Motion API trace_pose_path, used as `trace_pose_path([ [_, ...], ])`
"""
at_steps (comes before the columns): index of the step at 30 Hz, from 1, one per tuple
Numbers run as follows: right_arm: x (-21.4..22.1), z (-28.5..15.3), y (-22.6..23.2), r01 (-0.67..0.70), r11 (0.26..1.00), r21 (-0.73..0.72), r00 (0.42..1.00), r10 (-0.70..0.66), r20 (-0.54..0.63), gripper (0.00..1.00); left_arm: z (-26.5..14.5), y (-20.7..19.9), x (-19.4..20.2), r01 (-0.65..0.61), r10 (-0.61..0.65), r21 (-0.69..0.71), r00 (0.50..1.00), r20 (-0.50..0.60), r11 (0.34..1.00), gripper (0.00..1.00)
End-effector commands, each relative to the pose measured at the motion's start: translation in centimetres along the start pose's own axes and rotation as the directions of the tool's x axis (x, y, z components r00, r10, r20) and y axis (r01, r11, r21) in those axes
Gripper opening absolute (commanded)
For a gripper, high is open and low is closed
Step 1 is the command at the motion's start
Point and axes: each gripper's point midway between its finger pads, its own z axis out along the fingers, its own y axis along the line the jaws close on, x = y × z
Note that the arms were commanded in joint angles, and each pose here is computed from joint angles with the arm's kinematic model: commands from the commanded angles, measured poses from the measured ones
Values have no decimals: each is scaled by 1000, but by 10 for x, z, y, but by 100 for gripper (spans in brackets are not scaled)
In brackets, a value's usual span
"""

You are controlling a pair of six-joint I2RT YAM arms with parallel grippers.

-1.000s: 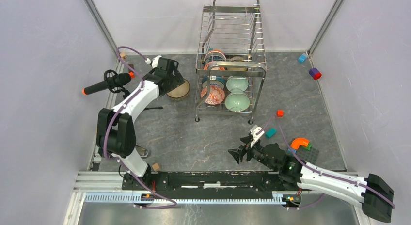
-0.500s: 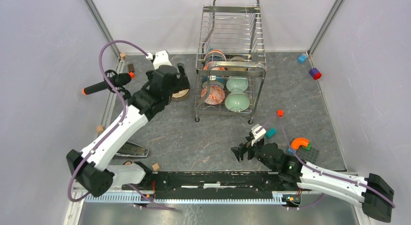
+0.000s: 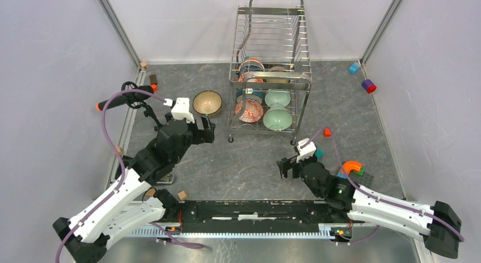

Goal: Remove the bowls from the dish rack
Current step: Adjust the dish rack at the center of the board.

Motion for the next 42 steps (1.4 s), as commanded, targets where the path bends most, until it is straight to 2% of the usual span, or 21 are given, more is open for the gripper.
trace_pose_path([
  [1,-38,-6,-20,-9,990,138,998,-1,66,98,-12,-6,-33,74,-82,53,983,163,996,100],
  [3,-51,-12,-28,-21,983,184,997,6,80,98,-17,-1,-35,109,-115,40,976,186,993,100],
  [6,-71,-23,-41,-78,965,249,991,48,127,98,-23,-9,-38,105,-122,94,972,199,990,100],
  [10,-98,-35,-49,-145,951,272,976,93,197,98,-25,-27,-31,41,-67,175,987,149,984,100],
  [13,-119,-48,-64,-173,924,341,967,94,236,98,-27,-39,-24,-11,-16,235,993,115,972,100],
  [15,-130,-57,-75,-202,899,388,958,100,268,96,-28,-41,-23,-31,3,250,994,111,968,100],
  [19,-149,-59,-79,-193,896,400,954,77,289,93,-29,-41,-22,-45,14,252,992,122,967,100],
  [23,-150,-43,-75,-146,907,394,970,54,235,92,-29,-39,-22,-48,18,235,991,129,971,100],
  [26,-150,-35,-72,-170,925,340,956,71,284,90,-29,-36,-23,-56,25,221,990,139,974,100],
  [34,-146,-24,-78,-225,924,310,909,84,409,85,-30,-42,-18,-90,51,253,987,155,963,100],
  [39,-146,-11,-68,-217,941,261,900,89,428,86,-28,-43,-15,-103,66,255,987,149,961,99],
  [42,-140,-4,-70,-202,937,284,909,72,411,86,-27,-44,-13,-111,75,255,987,145,961,99],
])
